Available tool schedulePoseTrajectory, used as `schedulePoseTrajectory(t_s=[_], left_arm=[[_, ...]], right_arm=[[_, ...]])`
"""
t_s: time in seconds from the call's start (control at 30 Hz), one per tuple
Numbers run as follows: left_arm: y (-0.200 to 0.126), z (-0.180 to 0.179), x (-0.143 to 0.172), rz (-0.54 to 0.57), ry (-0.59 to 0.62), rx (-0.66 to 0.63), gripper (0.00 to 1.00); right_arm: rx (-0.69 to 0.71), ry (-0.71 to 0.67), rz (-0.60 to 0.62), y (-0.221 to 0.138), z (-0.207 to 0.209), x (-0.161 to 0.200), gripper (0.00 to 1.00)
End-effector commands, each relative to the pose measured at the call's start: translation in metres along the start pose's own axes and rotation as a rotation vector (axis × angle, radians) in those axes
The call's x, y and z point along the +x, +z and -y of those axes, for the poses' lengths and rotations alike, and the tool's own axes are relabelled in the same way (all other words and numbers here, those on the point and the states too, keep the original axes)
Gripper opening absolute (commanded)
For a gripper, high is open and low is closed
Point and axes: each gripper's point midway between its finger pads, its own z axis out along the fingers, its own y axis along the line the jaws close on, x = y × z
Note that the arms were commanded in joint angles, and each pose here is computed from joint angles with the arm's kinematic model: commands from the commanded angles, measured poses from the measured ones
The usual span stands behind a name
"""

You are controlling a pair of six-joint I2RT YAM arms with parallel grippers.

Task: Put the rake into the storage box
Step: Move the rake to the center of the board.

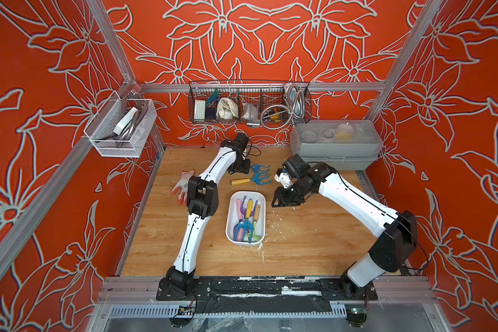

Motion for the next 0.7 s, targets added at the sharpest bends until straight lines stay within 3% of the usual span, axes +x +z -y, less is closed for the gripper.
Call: schedulePoseTrajectory(t_s=[0.0,0.43,0.67], left_arm=[[0.026,-0.003,0.014,-0.071,-0.061,0.013,0.60],[0.052,0.025,0.047,-0.175,-0.020,0.033,0.59],[0.046,0.083,0.069,-0.203,0.072,0.111,0.59]], right_arm=[[-0.002,0.008,-0.011,-0.003,-0.001,-0.002,0.45],[0.008,0.016,-0.016,-0.006,0.006,0.009,0.43],[0.009,0.039,-0.005,-0.005,0.015,0.024,0.43]])
